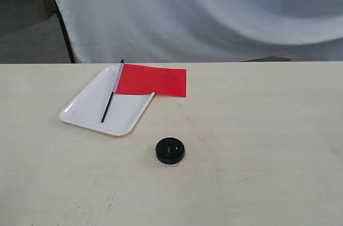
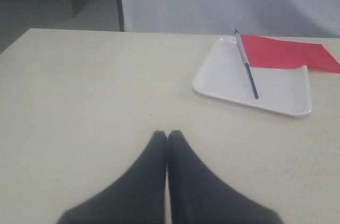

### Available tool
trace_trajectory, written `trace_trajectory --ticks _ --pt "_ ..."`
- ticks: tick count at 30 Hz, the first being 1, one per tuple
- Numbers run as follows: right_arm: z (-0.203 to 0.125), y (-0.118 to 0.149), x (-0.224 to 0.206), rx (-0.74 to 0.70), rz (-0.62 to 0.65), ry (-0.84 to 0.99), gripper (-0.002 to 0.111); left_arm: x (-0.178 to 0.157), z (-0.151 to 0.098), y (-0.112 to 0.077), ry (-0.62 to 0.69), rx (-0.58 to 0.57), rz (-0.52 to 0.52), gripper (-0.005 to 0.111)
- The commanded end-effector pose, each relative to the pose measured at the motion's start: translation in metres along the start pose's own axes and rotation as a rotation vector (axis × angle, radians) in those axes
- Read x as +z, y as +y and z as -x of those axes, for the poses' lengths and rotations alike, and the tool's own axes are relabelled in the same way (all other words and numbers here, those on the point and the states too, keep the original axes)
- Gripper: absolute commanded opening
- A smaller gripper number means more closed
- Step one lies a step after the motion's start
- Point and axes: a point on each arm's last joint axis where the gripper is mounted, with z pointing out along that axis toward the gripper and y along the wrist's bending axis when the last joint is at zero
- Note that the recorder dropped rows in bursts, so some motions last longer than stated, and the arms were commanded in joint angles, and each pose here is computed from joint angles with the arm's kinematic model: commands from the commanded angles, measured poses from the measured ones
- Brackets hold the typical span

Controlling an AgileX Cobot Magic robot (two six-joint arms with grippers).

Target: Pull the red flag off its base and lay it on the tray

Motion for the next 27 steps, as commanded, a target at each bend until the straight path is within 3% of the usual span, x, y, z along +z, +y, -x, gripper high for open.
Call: trace_trajectory --ticks 1,11,16,17,21,27 --pt "0.002 0.016 -0.041 -0.065 0.012 -0.289 -0.001 0.000 0.000 0.000 -0.001 0.004 -0.009 0.000" --pt "-0.037 0.039 -0.102 -0.115 0.101 -0.807 -0.001 0.000 0.000 0.000 -0.001 0.004 -0.009 0.000" --pt "-0.056 0.044 -0.137 -0.103 0.208 -0.996 -0.001 0.000 0.000 0.000 -0.001 0.004 -0.009 0.000" --pt "-0.060 0.043 -0.152 -0.033 0.283 -1.052 -0.001 0.000 0.000 0.000 -0.001 0.004 -0.009 0.000" --pt "-0.077 0.038 -0.191 -0.016 0.416 -1.218 -0.001 0.000 0.000 0.000 -0.001 0.004 -0.009 0.000" --pt "-0.117 0.015 -0.224 0.021 0.474 -1.437 -0.001 0.000 0.000 0.000 -0.001 0.004 -0.009 0.000"
